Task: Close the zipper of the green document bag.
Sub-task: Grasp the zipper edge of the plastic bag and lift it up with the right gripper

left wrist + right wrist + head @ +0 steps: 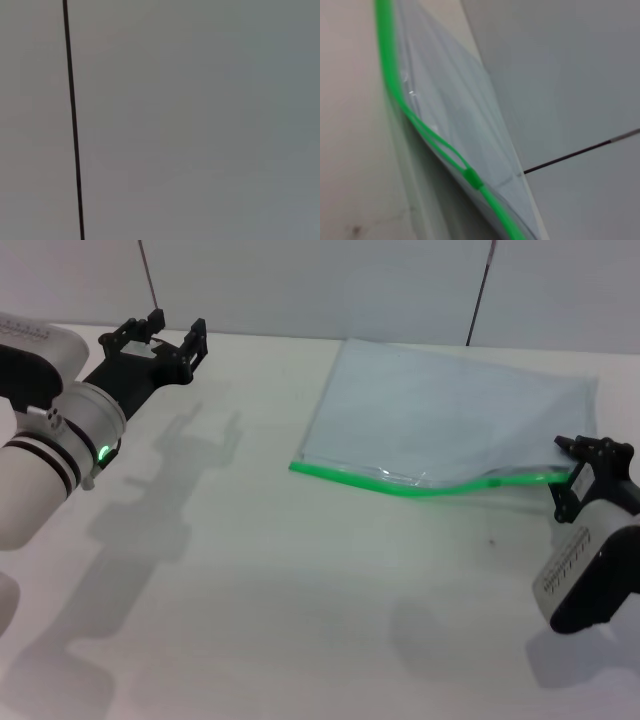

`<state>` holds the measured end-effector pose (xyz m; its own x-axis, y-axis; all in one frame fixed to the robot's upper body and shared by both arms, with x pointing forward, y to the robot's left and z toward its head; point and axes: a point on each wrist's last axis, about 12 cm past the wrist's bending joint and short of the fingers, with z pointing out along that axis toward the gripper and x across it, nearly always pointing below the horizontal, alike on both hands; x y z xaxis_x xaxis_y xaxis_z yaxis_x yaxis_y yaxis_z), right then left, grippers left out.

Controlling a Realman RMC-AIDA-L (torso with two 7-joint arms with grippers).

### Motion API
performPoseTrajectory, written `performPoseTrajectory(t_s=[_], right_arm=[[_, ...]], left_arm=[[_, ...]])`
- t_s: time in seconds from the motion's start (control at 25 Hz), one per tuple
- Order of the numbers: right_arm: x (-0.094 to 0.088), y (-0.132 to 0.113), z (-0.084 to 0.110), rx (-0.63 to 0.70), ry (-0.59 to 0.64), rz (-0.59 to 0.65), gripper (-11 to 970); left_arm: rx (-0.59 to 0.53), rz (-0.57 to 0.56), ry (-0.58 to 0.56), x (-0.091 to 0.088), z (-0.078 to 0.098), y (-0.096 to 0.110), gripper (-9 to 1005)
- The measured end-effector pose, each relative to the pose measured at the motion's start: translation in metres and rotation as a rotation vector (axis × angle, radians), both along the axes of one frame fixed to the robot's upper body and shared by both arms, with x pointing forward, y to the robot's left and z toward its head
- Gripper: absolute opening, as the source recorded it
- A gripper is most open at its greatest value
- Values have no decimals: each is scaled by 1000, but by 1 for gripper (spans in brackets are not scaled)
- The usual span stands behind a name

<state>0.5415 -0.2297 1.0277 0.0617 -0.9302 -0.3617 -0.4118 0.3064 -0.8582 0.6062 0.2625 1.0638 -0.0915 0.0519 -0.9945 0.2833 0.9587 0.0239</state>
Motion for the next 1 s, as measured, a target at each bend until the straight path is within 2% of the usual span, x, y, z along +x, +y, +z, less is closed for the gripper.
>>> performPoseTrajectory(t_s=[0.28,0.56,0.76,0.92,1.0], right_arm=[[5,3,3,50,4,-25,217],[-1,6,0,53,-4,-18,131],[-7,10,6,82,-18,-16,94],[-11,14,17,126,-50,-18,82],[-13,16,25,151,-68,-16,75]], left_arm=[[1,2,7,0,-1,1,557],[-13,-22,11,-1,-2,-4,555],[18,-129,-16,-3,4,-21,554],[20,-223,-6,-3,9,-33,553],[34,-309,10,-4,13,-42,553]])
